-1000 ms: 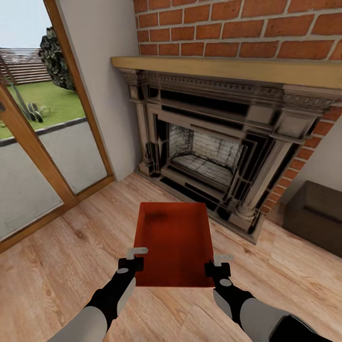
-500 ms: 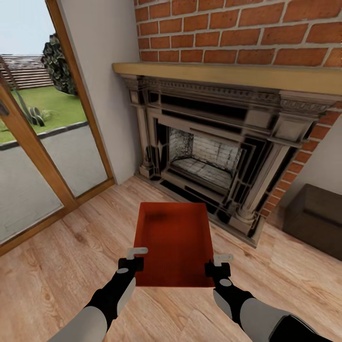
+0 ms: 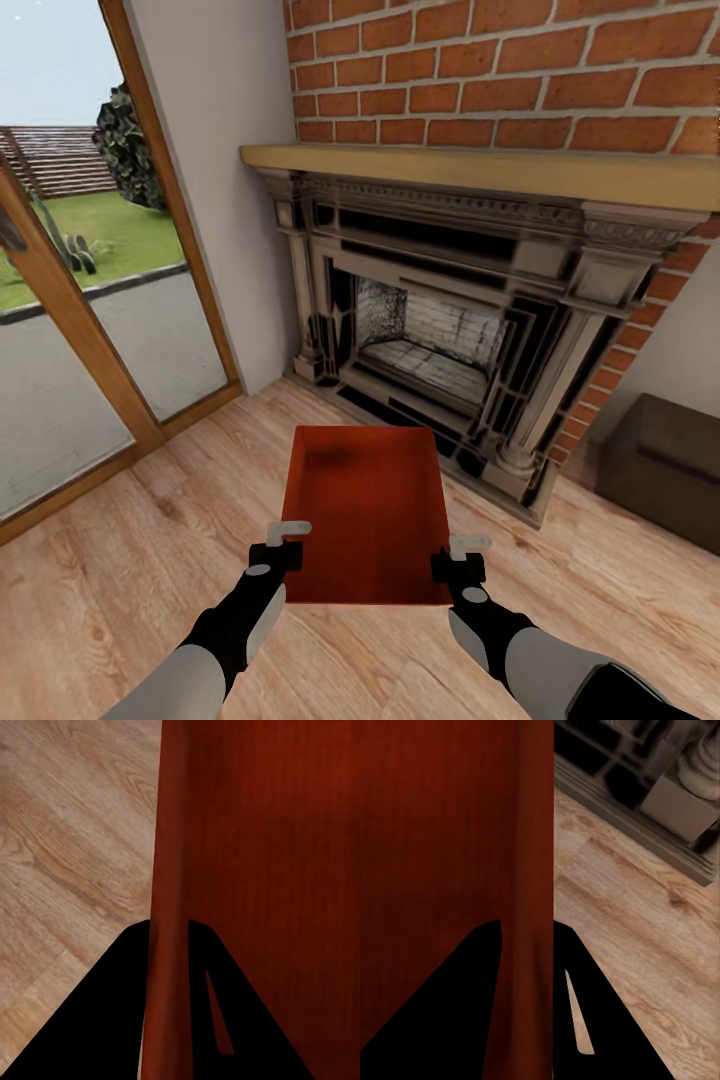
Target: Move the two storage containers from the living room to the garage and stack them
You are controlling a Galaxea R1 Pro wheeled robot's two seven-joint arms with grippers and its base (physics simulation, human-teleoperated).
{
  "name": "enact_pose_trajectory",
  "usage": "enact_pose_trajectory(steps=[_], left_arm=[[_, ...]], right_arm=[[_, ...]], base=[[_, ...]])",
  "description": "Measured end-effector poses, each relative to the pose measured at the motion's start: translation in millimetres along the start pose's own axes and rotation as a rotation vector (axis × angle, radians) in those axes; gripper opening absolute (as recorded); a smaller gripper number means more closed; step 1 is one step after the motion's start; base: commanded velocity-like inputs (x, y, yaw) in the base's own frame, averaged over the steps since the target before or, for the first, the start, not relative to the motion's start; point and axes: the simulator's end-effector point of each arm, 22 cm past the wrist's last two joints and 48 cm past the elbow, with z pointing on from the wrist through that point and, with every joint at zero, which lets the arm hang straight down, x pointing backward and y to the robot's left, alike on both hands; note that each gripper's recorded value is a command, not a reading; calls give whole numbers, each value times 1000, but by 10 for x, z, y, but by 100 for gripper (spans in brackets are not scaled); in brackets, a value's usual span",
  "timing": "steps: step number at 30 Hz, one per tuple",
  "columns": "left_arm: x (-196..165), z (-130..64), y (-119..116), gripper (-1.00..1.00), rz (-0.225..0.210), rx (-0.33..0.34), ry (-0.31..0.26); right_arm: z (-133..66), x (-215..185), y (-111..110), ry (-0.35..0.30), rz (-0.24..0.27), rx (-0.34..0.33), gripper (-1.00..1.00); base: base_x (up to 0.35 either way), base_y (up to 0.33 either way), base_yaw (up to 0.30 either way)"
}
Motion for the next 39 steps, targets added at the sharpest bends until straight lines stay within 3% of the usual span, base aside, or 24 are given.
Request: enact_pose_trajectory(steps=[39], left_arm=[[-334, -168, 4, -100, -4, 1, -63]], right_arm=[[-121, -356, -38, -62, 6, 4, -100]], base=[[0, 0, 0]])
